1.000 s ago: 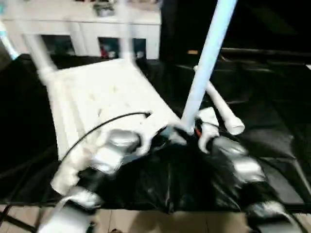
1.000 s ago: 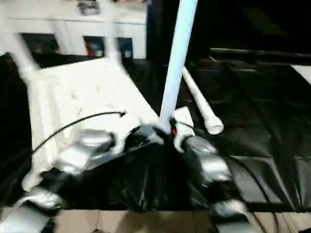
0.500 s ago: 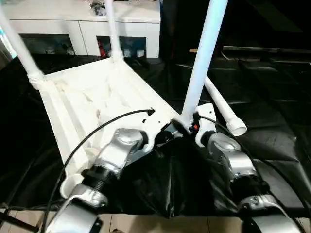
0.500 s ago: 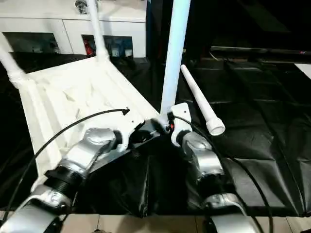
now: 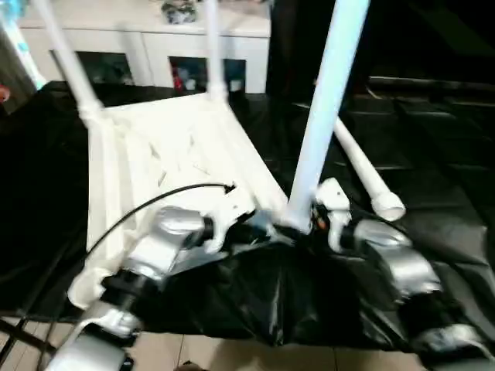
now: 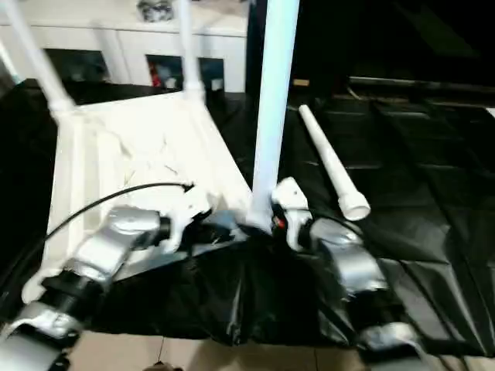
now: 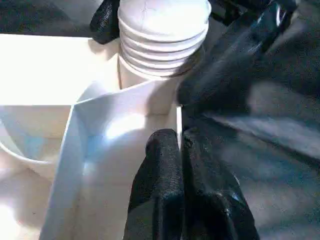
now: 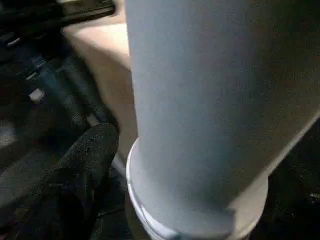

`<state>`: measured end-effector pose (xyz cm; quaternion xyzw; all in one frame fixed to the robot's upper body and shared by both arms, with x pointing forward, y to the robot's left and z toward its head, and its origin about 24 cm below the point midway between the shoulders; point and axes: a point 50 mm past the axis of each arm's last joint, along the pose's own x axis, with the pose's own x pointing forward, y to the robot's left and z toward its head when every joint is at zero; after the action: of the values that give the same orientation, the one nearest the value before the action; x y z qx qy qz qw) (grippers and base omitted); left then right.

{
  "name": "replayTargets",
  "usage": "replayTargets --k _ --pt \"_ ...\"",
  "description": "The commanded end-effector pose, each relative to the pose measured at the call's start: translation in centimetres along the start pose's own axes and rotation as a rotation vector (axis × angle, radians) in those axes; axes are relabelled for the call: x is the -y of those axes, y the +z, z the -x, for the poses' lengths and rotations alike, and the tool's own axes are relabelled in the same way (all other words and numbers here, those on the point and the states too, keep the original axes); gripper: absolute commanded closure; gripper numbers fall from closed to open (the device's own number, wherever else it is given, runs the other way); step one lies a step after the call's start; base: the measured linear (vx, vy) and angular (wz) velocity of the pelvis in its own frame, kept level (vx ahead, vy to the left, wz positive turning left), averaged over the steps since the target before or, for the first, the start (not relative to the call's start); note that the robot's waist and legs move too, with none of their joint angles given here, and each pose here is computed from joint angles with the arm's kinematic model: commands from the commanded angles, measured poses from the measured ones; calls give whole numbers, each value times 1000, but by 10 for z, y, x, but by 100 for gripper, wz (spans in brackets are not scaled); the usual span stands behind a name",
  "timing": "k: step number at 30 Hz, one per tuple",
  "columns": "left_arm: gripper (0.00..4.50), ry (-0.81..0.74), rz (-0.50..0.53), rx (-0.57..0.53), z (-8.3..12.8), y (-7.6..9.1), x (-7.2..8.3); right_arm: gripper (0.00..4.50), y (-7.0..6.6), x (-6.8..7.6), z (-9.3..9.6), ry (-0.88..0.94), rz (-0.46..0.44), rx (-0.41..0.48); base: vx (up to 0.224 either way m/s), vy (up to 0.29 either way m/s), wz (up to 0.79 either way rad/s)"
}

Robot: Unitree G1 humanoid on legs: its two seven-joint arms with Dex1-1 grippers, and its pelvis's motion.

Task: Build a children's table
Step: Rotate leg to tighten

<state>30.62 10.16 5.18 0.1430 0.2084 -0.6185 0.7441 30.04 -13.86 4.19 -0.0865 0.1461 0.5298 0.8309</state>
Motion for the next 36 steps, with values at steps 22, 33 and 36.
replayTargets --k 22,33,36 --pt "450 -49 -58 63 -15 19 6 178 -1 -14 -26 -10 -63 -6 0 0 0" --pt "450 338 90 150 -44 41 -7 178 11 1 -73 -427 -240 78 0 0 0" --pt "450 341 103 170 -51 45 -3 122 13 0 -79 -414 -261 93 0 0 0"
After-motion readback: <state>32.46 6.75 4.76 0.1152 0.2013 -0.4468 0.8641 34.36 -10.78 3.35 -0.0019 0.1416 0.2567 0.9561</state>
